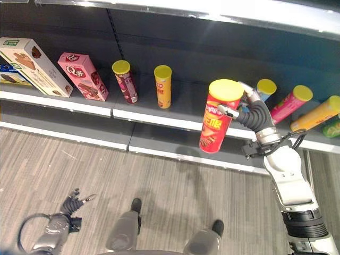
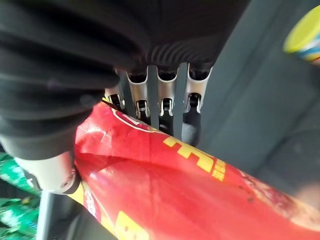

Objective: Put the goods on the table back onto the shelves and tidy them up.

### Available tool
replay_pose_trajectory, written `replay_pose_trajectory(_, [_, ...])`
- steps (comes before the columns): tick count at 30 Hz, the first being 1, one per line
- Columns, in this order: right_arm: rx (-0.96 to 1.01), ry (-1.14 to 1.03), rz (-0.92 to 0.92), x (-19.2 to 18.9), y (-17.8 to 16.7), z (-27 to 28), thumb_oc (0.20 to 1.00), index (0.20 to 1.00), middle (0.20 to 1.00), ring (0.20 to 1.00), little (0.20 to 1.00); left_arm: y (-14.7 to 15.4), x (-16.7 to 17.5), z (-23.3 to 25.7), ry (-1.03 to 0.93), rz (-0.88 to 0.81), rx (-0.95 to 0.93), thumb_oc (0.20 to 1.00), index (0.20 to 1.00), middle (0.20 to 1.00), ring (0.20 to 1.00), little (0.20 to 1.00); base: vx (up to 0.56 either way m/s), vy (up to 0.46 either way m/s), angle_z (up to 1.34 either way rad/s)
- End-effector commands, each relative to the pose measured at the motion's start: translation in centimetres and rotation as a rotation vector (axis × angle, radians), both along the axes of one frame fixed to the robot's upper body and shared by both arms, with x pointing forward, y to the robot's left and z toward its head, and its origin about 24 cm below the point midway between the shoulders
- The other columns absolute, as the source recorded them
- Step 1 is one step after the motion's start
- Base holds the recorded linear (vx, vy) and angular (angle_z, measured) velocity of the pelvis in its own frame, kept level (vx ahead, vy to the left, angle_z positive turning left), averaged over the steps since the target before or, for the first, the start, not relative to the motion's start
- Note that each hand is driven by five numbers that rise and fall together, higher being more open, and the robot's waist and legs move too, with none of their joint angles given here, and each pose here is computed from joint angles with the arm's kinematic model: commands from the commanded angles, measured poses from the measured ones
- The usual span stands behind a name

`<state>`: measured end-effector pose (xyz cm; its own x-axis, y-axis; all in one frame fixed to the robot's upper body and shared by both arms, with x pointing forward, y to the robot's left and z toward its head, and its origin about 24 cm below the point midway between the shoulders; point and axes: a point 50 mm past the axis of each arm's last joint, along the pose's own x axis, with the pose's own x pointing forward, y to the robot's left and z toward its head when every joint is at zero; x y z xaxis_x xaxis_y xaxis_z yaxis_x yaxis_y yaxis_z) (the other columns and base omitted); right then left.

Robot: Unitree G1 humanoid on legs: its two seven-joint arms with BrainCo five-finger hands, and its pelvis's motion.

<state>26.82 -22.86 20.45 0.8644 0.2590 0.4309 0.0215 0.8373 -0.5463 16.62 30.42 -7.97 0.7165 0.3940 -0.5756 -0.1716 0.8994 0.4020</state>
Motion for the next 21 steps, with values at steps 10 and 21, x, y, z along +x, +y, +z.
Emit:
replay_pose_trajectory(10, [-0.092,-0.201,0.044,-0.1,1.3,4.8,0.2,0.2,0.2,0.2,0.2,-1.4,-2.9,-2.1,0.056,0.062,-0.079,1.0,1.0,1.0,1.0,1.0,0.04,-0.008,-0.08])
replay_pose_trajectory(21, [-0.201,-0.463,-0.385,1.9,0.0,5.9,0.2,0.2,0.2,0.2,0.2,-2.0,-3.3,-2.2,0.055,0.059,-0.031,1.0,1.0,1.0,1.0,1.0,-0.02,-0.014,0.2])
